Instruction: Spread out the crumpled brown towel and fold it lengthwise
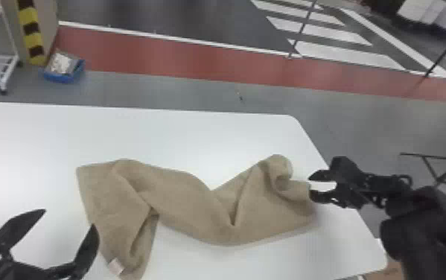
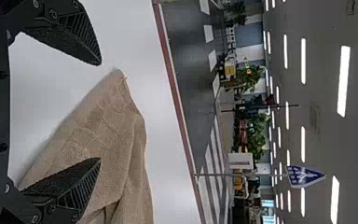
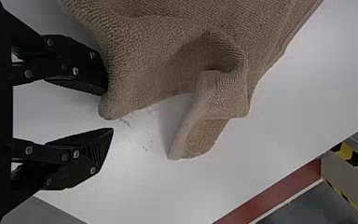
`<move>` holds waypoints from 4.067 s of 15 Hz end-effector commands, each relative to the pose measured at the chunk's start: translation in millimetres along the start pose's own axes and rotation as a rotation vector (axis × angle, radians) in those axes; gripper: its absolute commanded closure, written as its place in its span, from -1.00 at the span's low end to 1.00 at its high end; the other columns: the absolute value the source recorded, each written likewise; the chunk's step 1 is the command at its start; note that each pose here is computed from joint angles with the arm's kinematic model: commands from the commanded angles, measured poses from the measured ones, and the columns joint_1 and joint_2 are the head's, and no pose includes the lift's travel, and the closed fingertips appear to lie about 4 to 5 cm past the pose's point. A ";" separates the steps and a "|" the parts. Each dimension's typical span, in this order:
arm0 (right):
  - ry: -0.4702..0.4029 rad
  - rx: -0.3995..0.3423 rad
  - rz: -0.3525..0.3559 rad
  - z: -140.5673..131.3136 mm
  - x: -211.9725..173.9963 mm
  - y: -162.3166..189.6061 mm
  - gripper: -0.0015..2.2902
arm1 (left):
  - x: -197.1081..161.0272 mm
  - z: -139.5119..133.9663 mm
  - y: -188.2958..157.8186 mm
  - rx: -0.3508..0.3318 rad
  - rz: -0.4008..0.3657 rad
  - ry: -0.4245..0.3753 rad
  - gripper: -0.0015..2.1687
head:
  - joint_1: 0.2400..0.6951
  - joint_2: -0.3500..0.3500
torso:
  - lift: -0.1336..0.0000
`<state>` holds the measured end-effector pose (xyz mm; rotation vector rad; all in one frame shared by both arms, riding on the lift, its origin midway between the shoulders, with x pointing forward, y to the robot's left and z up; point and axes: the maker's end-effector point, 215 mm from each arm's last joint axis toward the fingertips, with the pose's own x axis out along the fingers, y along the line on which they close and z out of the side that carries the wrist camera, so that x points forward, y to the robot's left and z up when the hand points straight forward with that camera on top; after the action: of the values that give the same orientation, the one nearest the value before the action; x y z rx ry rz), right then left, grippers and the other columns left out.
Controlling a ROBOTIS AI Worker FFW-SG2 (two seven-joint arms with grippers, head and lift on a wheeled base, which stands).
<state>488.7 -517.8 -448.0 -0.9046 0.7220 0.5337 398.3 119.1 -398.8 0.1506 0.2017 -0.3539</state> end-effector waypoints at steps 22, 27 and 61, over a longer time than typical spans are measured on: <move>-0.008 0.177 -0.003 -20.7 -53.8 28.8 0.15 | -44.1 -1.6 -99.7 0.206 -0.371 0.024 -0.80 | 1.00 -1.00 | -0.86; 0.051 0.270 -0.050 -19.1 -54.0 34.9 0.15 | -51.5 -21.9 -138.7 0.236 -0.493 0.113 -0.80 | 1.00 -1.00 | -0.86; 0.139 0.465 -0.128 -43.1 -85.3 65.2 0.12 | -33.9 -37.2 -151.0 0.223 -0.437 0.347 -0.56 | 1.00 -1.00 | -0.86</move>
<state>375.3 -532.3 -434.1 -0.5528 0.8639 0.1736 300.6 -4.3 -442.5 0.3881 0.5438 -0.7944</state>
